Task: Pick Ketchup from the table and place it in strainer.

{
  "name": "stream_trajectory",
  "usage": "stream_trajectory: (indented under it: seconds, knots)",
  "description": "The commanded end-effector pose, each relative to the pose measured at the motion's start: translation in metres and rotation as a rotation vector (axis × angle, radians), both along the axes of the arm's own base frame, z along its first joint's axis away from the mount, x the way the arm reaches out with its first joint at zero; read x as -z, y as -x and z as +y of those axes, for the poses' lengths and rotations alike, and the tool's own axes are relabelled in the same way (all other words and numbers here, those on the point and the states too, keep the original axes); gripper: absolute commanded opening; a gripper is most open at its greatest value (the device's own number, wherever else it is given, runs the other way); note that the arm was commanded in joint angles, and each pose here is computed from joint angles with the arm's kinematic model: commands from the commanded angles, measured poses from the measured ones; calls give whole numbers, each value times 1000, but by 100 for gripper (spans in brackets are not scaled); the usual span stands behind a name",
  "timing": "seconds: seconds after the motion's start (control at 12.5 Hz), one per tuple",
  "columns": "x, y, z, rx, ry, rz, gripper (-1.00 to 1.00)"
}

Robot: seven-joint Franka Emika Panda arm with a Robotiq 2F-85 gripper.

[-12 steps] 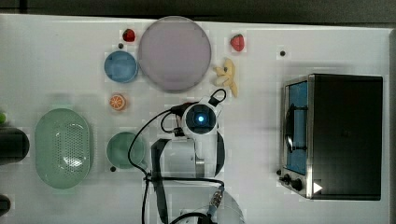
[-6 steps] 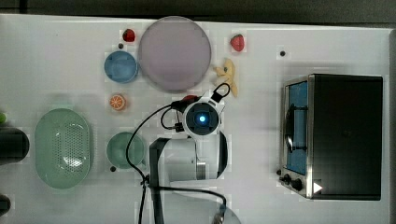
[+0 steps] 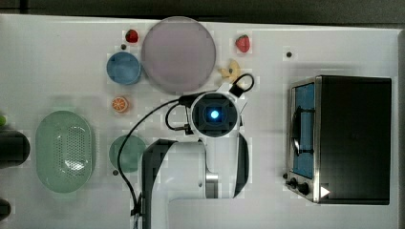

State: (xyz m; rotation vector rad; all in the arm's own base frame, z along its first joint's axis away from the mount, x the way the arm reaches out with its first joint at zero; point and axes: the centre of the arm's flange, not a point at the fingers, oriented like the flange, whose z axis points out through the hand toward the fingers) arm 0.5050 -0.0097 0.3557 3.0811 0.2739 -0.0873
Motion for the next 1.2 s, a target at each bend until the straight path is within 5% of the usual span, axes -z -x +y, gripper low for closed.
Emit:
stream_trajectory:
  seconds: [0.08, 0.96, 1.2]
  knots:
    - [-66, -3, 15, -42, 9, -11, 18]
    - [-83, 29, 231, 206, -21, 2, 18]
    - [-61, 33, 291, 188, -86, -32, 18]
